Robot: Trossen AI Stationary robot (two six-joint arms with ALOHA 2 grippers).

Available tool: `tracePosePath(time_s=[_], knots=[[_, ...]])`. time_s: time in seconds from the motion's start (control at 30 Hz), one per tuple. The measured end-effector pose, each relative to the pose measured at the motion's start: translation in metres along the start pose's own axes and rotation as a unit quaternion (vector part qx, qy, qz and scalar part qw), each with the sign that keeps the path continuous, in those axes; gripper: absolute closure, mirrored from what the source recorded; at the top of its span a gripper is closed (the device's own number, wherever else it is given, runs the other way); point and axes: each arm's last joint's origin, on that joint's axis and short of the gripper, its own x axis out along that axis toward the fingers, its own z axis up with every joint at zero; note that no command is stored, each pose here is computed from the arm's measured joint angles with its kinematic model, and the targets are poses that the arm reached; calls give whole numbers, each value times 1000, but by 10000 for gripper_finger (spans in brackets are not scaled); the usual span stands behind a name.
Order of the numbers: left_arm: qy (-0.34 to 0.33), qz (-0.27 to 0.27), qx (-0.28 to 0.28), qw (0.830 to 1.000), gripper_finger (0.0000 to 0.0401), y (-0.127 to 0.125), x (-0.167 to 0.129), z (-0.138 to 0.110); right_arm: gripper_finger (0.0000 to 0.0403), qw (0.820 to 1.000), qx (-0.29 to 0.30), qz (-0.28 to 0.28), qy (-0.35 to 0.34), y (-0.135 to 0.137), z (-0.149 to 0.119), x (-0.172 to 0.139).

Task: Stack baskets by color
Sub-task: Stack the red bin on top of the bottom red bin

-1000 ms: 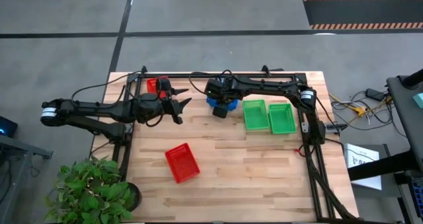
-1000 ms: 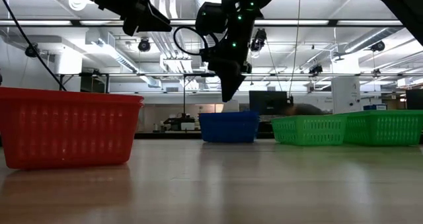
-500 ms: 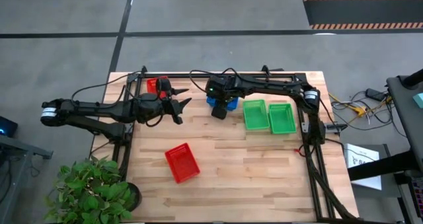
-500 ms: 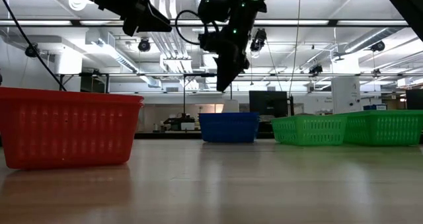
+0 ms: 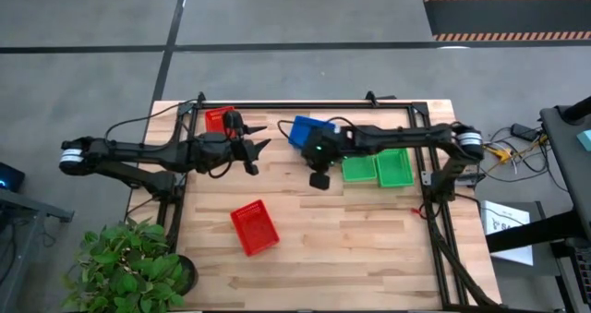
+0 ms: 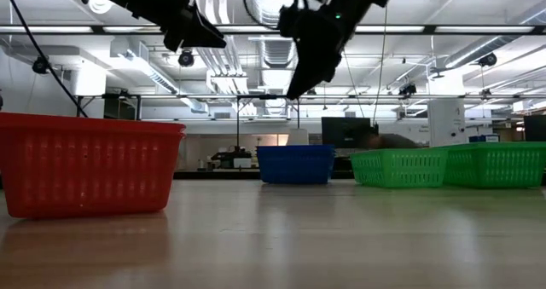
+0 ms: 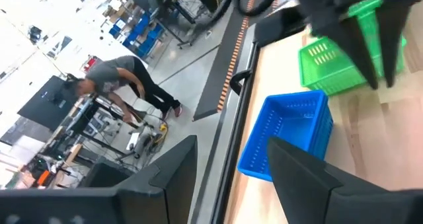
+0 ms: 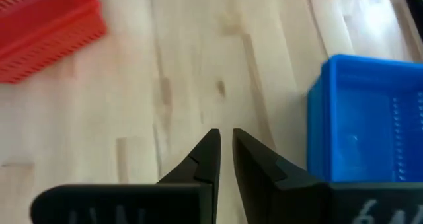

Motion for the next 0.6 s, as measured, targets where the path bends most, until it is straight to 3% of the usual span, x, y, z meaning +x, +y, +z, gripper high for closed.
tracePosePath(time_s=[0.27,0.6], knots=[[11,-7,-73,997,235,-6,6,-2,370,994,-25,10,-103,13,-35,-21],[47,-21,-172,984,235,-19,18,-8,369,976,-56,0,-208,12,-85,-43]])
